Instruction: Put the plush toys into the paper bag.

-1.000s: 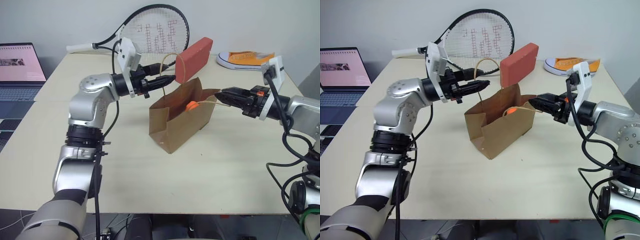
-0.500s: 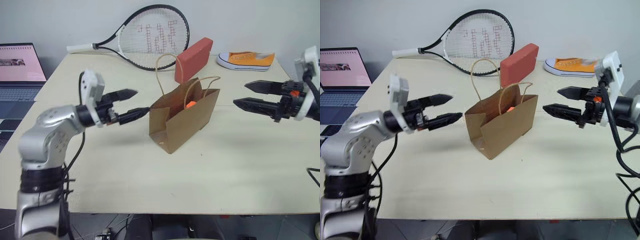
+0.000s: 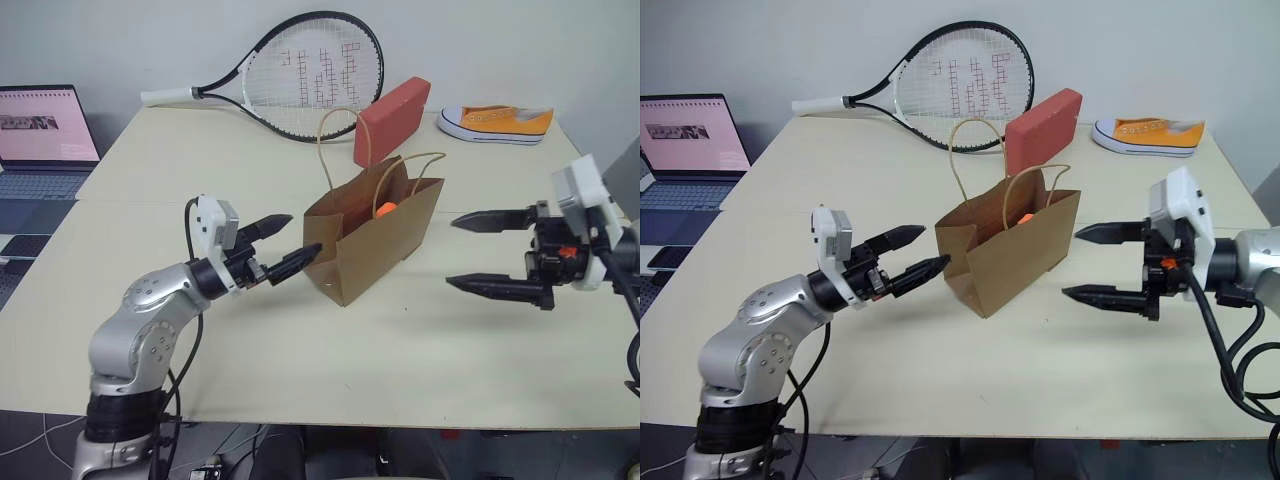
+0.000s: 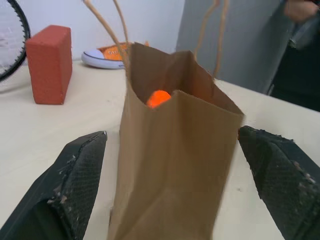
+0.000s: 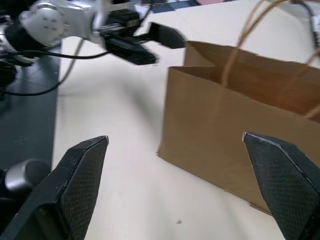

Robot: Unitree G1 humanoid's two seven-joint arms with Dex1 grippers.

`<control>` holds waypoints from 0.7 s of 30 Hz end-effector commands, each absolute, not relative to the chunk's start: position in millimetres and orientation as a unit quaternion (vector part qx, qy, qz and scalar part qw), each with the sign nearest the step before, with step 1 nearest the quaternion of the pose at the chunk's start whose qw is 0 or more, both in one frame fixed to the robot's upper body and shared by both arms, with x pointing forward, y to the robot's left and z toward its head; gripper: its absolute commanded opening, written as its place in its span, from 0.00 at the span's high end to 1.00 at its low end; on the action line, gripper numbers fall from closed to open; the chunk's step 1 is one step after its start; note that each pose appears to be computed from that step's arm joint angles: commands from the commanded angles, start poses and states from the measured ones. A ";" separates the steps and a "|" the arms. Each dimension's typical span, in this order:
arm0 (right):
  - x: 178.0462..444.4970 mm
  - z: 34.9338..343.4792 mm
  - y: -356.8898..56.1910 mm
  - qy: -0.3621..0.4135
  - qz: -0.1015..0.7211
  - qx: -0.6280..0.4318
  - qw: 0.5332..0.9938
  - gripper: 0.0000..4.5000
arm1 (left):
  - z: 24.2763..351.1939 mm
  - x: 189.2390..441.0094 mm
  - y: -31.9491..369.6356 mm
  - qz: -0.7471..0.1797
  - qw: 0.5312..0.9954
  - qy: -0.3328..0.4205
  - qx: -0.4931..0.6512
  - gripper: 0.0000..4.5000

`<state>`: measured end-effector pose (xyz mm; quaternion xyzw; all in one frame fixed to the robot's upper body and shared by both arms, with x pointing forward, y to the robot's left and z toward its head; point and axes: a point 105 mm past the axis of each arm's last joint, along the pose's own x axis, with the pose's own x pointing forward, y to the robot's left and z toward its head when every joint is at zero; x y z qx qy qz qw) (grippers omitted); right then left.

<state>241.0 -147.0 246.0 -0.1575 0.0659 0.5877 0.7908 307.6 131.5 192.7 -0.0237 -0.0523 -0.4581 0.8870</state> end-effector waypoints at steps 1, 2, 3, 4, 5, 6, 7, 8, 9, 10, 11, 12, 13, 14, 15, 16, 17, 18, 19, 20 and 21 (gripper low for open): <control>235.9 250.5 -142.9 0.057 0.595 -0.169 0.784 0.00 | 199.4 311.1 120.2 -0.486 0.871 -0.071 -0.020 0.00; 235.5 250.4 -142.5 0.058 0.596 -0.169 0.783 0.00 | 198.9 311.8 118.8 -0.491 0.868 -0.069 -0.021 0.00; 235.2 250.4 -142.3 0.058 0.596 -0.169 0.783 0.00 | 198.6 311.7 117.6 -0.496 0.865 -0.067 -0.022 0.00; 234.5 250.6 -142.0 0.059 0.597 -0.169 0.782 0.00 | 197.7 310.0 115.5 -0.507 0.859 -0.062 -0.021 0.00; 233.7 250.6 -141.9 0.059 0.597 -0.169 0.782 0.00 | 197.0 307.2 113.4 -0.519 0.852 -0.057 -0.020 0.00; 233.0 250.7 -141.8 0.060 0.597 -0.168 0.782 0.00 | 196.4 304.9 112.1 -0.529 0.847 -0.053 -0.020 0.00; 232.6 250.8 -141.8 0.060 0.597 -0.168 0.782 0.00 | 196.1 303.6 111.5 -0.534 0.844 -0.050 -0.020 0.00; 232.1 250.8 -142.0 0.061 0.596 -0.168 0.783 0.00 | 196.4 303.1 112.1 -0.536 0.843 -0.050 -0.019 0.00; 231.9 250.9 -142.3 0.061 0.595 -0.166 0.784 0.00 | 196.8 302.9 112.8 -0.537 0.842 -0.049 -0.018 0.00; 231.8 251.1 -142.6 0.062 0.594 -0.165 0.785 0.00 | 196.8 302.5 113.0 -0.539 0.841 -0.047 -0.018 0.00; 231.6 251.1 -142.8 0.062 0.593 -0.164 0.786 0.00 | 196.5 301.8 112.6 -0.542 0.839 -0.045 -0.017 0.00; 231.5 251.2 -142.8 0.062 0.592 -0.163 0.787 0.00 | 195.7 300.9 111.5 -0.545 0.837 -0.043 -0.017 0.00; 231.2 251.3 -142.8 0.062 0.592 -0.163 0.787 0.00 | 194.9 299.9 110.4 -0.547 0.836 -0.041 -0.015 0.00; 231.0 251.7 -142.7 0.062 0.591 -0.162 0.787 0.00 | 193.7 298.8 109.2 -0.550 0.834 -0.039 -0.013 0.00; 230.6 252.0 -142.7 0.062 0.591 -0.162 0.788 0.00 | 192.9 298.0 108.2 -0.552 0.833 -0.038 -0.012 0.00; 230.5 252.4 -142.9 0.062 0.591 -0.161 0.788 0.00 | 192.5 297.6 107.4 -0.552 0.833 -0.038 -0.010 0.00; 230.7 252.8 -143.2 0.063 0.591 -0.161 0.788 0.00 | 191.9 298.0 106.7 -0.550 0.834 -0.038 -0.007 0.00; 230.9 253.2 -143.5 0.063 0.590 -0.161 0.788 0.00 | 191.2 298.4 105.7 -0.549 0.835 -0.038 -0.001 0.00; 231.1 253.4 -143.7 0.063 0.590 -0.161 0.789 0.00 | 190.7 298.6 105.0 -0.548 0.836 -0.038 0.004 0.00; 231.2 253.7 -143.8 0.063 0.590 -0.161 0.789 0.00 | 189.4 299.0 103.0 -0.545 0.837 -0.038 0.007 0.00; 231.3 253.8 -143.8 0.063 0.590 -0.161 0.788 0.00 | 186.9 299.1 100.3 -0.543 0.839 -0.037 0.011 0.00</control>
